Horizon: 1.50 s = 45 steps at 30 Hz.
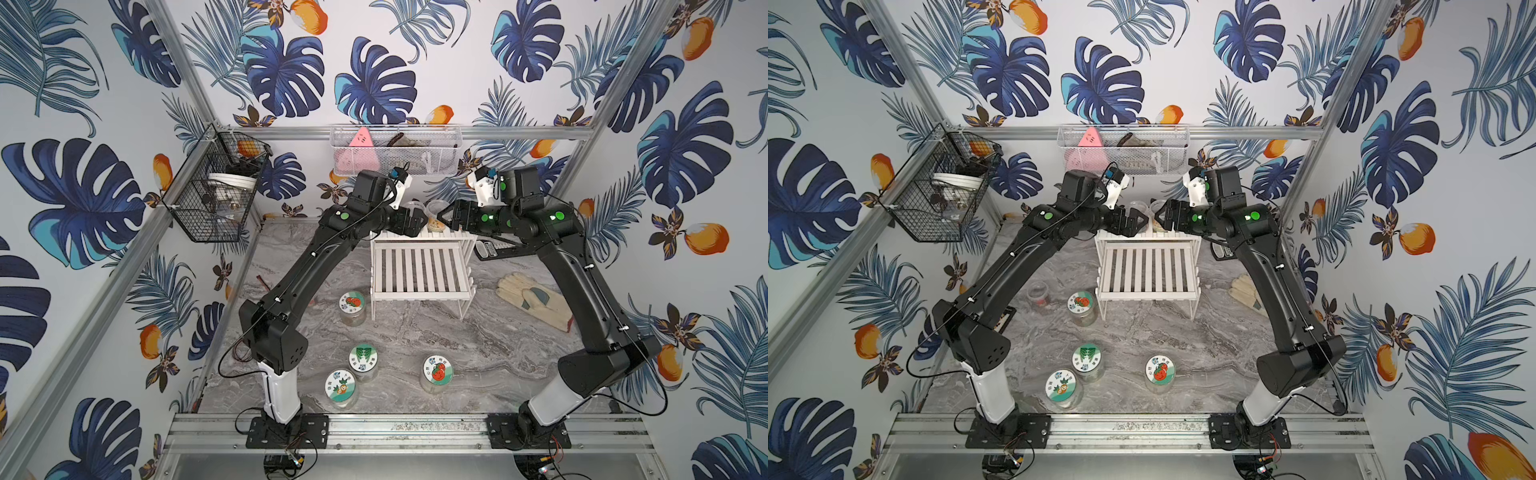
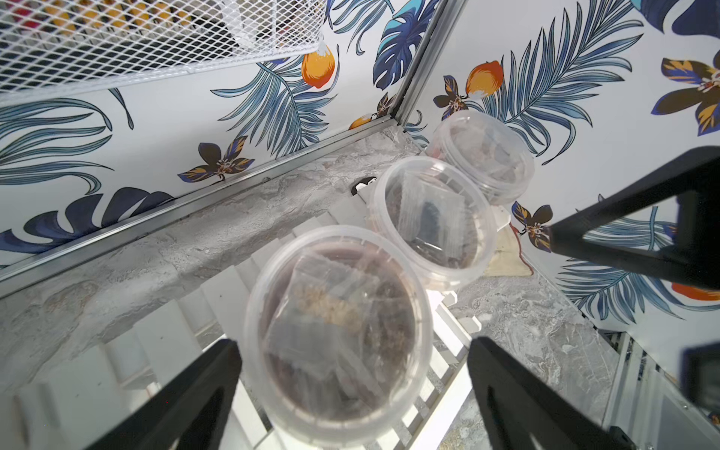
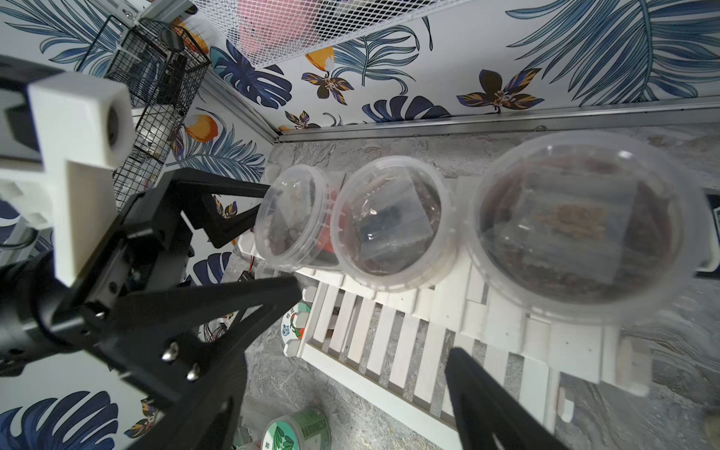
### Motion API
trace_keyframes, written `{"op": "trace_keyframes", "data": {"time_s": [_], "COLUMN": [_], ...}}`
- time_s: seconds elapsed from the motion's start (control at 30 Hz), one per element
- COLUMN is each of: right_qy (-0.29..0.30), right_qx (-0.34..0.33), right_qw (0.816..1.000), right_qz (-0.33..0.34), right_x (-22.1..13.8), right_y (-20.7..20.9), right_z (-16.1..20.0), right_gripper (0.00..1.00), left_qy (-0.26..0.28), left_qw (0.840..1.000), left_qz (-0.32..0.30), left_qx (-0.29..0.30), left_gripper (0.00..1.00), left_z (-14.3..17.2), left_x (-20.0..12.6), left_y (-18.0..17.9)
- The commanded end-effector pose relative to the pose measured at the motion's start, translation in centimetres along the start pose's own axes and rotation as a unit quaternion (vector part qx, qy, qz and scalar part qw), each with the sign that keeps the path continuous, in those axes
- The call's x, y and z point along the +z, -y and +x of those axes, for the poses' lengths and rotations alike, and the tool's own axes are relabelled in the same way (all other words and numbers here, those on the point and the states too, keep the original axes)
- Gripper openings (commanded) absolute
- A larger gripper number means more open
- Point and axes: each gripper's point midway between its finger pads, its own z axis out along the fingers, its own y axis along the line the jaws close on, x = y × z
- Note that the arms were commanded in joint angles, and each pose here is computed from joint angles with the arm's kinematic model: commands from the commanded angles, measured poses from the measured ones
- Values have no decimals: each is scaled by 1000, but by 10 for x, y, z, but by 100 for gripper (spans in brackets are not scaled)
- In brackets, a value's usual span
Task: Place the seed container on the shelf
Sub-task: Adjust the seed jar on the shelf.
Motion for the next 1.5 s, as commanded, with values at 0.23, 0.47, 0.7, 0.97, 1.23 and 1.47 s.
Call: {"op": "trace_keyframes", "data": {"time_s": [0.23,0.47,0.7,0.97,1.23,1.47], "right_qy": [11,10,11,10,10,10], "right_qx": [-3,-3,-6,-6,-7,-7], "right_qw": [1000,1000,1000,1000,1000,1000], "right_qz": [-18,-19,-21,-22,-23,-26], "right_x": [-2,-1,-2,-1,-1,-1], "right_y": [-5,-5,-5,-5,-5,-6], "right_z": [0,2,3,4,4,4], "right_gripper": [84,85,85,86,86,86], "left_qy": [18,16,25,29,31,16], "left_qw": [999,999,998,998,997,997], "left_qz": [-11,-17,-16,-14,-24,-33], "left_qx": [36,40,48,53,59,67], "left_gripper": [94,87,80,77,77,81], "left_z": [-10,-10,-15,-17,-16,-12], "left_x": [1,1,-3,-3,-6,-4], "left_y": [-1,-3,-1,1,-3,-7]}}
